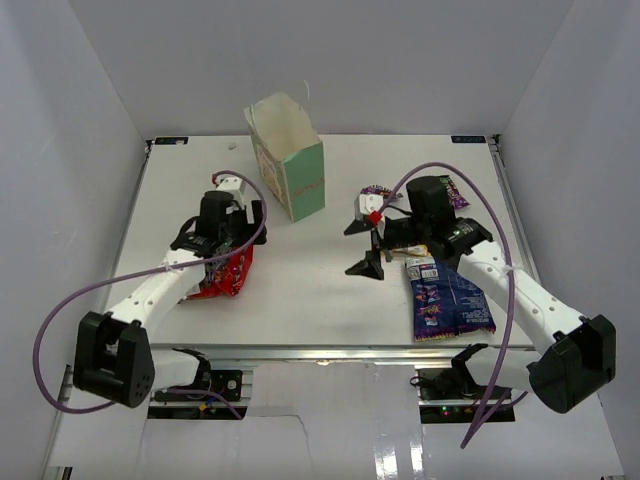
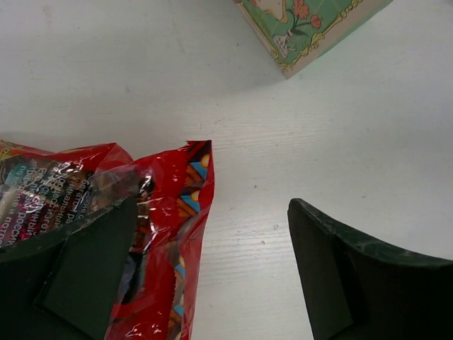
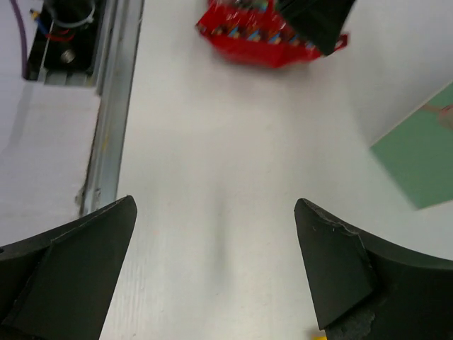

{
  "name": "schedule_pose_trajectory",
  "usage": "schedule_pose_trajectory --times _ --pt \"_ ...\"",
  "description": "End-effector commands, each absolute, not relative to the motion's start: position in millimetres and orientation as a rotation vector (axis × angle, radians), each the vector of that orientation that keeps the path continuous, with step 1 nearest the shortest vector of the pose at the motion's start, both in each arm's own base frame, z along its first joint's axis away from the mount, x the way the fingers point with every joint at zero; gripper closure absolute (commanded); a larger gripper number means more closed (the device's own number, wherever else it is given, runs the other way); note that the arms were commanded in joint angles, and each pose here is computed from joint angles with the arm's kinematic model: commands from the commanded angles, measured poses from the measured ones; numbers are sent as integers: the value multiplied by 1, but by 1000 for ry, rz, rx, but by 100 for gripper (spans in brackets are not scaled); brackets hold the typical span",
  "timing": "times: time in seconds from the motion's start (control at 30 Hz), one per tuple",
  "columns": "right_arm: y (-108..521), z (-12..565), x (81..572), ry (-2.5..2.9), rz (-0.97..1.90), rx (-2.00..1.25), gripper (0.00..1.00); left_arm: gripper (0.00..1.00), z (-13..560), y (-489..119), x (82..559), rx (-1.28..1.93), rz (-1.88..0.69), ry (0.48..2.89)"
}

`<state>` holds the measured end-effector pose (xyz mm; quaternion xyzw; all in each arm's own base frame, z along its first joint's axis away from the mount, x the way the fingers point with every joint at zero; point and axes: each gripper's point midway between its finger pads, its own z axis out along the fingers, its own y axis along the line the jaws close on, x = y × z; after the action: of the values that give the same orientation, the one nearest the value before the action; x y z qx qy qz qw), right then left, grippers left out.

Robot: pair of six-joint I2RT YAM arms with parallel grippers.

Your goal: Place the snacks into the paper bag

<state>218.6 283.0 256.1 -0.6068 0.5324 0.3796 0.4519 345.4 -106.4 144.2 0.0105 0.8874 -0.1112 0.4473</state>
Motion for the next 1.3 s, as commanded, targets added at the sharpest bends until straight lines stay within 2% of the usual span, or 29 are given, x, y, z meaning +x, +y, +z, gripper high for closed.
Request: schedule_pose_trajectory --times 0.0,0.13,0.27,0.4,0.6,0.93,1.07,1.1,1.2,1.23,1.27 --pt "266 221 191 1328 1025 -1550 2 3 140 -86 355 31 113 2242" --pt "251 223 192 1333 1070 -1494 2 2 105 -67 360 49 430 2336" --pt "246 223 187 1326 1097 -1484 2 3 94 -60 356 57 577 2339" --pt "245 218 187 1339 1093 -1488 2 3 108 -56 359 60 639 2271" --pt "245 210 185 1351 1114 -1489 2 4 76 -55 350 146 683 2337" --pt "243 206 185 1353 1099 -1498 3 12 69 -52 345 159 736 2352" --pt "243 206 185 1353 1092 -1500 3 31 62 -57 342 170 699 2384" --pt "242 207 185 1349 1087 -1501 3 44 63 -57 342 169 690 2386" --pt "242 207 184 1346 1079 -1503 3 63 68 -60 341 150 654 2383" --pt "242 208 183 1342 1079 -1503 3 73 71 -62 341 133 635 2381" --pt "242 208 183 1341 1076 -1503 3 76 77 -66 341 120 589 2374"
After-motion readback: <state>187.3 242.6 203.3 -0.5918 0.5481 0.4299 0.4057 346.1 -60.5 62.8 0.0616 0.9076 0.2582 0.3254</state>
